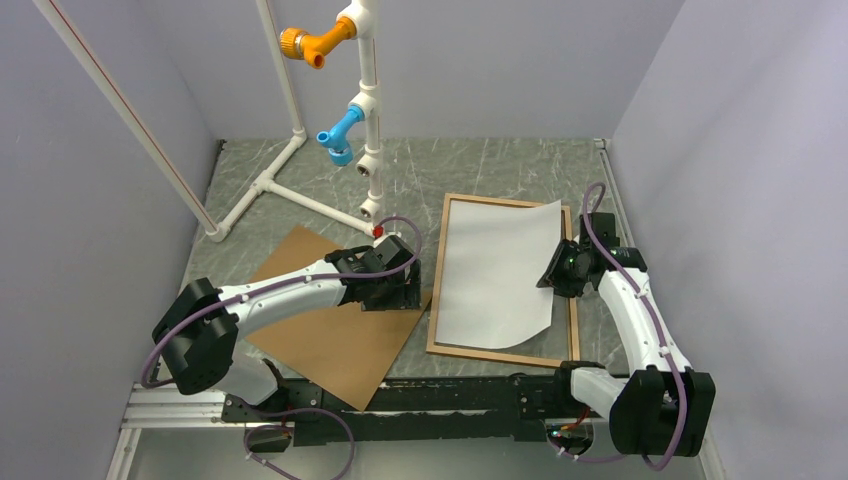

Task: Put the photo into the frame
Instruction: Place the photo in the photo frame.

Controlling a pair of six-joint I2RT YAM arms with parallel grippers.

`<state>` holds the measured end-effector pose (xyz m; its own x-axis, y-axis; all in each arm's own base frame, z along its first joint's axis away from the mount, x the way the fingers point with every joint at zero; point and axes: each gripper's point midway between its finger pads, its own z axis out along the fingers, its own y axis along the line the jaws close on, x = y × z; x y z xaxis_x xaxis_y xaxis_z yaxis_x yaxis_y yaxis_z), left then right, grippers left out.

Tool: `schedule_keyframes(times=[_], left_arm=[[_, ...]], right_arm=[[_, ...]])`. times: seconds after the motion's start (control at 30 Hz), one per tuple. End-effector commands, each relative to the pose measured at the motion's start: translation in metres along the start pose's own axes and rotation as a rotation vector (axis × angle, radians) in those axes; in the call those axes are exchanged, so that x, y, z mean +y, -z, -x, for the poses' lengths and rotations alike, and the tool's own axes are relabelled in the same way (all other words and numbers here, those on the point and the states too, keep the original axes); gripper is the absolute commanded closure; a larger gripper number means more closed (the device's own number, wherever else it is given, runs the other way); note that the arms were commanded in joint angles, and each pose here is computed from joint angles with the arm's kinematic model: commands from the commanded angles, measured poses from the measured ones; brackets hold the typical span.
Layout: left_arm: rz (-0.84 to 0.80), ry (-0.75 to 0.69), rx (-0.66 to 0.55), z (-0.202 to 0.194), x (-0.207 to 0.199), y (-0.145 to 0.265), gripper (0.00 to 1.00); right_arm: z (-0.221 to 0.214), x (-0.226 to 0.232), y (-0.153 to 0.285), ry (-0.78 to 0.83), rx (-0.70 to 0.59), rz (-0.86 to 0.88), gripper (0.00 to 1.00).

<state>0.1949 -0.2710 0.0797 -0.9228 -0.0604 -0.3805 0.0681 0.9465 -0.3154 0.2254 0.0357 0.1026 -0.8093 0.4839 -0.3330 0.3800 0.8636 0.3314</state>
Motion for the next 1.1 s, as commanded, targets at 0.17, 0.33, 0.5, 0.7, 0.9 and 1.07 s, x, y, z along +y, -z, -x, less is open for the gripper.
schedule_keyframes(times=[0.17, 0.33, 0.5, 0.7, 0.9, 1.07], left_arm=[[-0.010, -0.006, -0.034, 0.013, -0.007, 0.008, 0.13], [-0.058, -0.023, -0.060, 0.018, -0.014, 0.014, 0.13], [-0.194, -0.032, -0.124, 0.024, -0.032, 0.028, 0.13], [-0.296, -0.044, -0.159, 0.026, -0.043, 0.036, 0.12], [-0.315, -0.058, -0.141, 0.023, -0.049, 0.033, 0.12], [-0.304, -0.057, -0.116, 0.020, -0.049, 0.027, 0.12]], right_arm=[[0.017, 0.014, 0.007, 0.041, -0.071, 0.066, 0.62], [0.019, 0.022, 0.011, 0.063, -0.077, 0.108, 0.44], [0.026, 0.024, 0.021, 0.074, -0.115, 0.109, 0.20], [0.035, 0.025, 0.032, 0.077, -0.161, 0.095, 0.00], [0.039, 0.025, 0.038, 0.076, -0.183, 0.091, 0.00], [0.040, 0.026, 0.043, 0.077, -0.190, 0.088, 0.00]])
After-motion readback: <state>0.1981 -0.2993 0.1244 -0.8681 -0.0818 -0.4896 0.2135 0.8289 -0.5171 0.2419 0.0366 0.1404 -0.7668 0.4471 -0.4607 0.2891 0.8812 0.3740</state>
